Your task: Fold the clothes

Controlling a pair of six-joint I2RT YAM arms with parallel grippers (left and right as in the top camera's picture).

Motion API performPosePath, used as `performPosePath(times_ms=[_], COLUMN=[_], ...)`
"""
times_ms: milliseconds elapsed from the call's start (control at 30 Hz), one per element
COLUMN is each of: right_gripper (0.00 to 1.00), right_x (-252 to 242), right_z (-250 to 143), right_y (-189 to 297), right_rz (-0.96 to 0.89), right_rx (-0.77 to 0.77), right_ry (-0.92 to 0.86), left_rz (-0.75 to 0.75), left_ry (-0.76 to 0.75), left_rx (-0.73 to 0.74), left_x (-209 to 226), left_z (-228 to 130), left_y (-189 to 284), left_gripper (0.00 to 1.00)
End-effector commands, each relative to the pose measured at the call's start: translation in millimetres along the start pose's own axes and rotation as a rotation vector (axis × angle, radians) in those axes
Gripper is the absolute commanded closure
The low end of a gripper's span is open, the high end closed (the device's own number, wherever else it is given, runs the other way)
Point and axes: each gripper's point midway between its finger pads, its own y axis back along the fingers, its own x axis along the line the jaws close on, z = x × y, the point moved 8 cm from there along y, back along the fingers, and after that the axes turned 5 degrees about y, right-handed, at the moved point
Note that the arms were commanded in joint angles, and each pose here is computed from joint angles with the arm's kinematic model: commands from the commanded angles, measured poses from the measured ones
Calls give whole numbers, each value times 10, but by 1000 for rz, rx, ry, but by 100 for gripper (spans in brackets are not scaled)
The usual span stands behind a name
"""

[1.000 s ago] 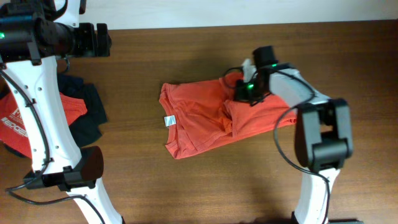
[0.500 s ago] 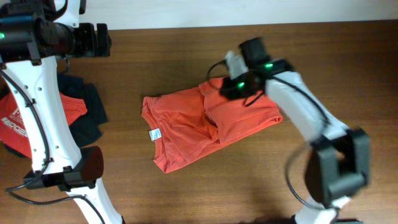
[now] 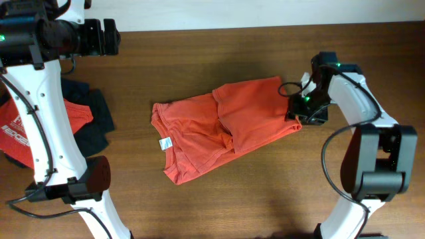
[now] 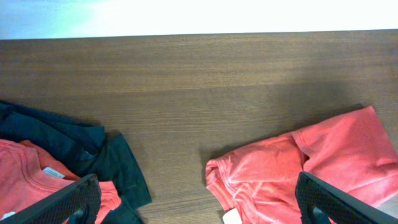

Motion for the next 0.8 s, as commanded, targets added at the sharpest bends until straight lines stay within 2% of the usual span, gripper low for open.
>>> performPosePath(times_ms=[0, 67, 133, 200, 267, 333, 433, 500, 767], right_gripper=[40, 39, 53, 75, 89, 96, 96, 96, 95], right_x=[-45, -79, -114, -193, -281, -352, -428, -564, -860], right_z=[29, 31, -14, -119, -271, -424, -567, -688, -839], right_y=[-95, -173, -289, -441, -593, -695, -715, -644, -538], right_rz=[-15, -27, -32, -80, -137, -184, -202, -237, -220], right_rx=[-10, -23, -22, -1, 34, 75, 135, 189, 246], right_ry=[-5, -7, -22, -75, -139, -195, -267, -376, -557], left_rz=[-20, -20, -20, -19, -19, -19, -19, -19, -44], left_ry=[-2, -1, 1, 2, 2, 2, 2, 3, 12], left_rx=[19, 24, 34, 40, 41, 41, 41, 45, 83], left_x=[4, 4, 4, 4, 4, 4, 4, 4, -15], left_z=[-18, -26, -43, -53, -54, -54, -54, -60, -117], left_y=[-38, -38, -37, -37, -37, -37, -37, -37, -54], left_gripper=[1, 1, 1, 1, 1, 1, 1, 1, 1])
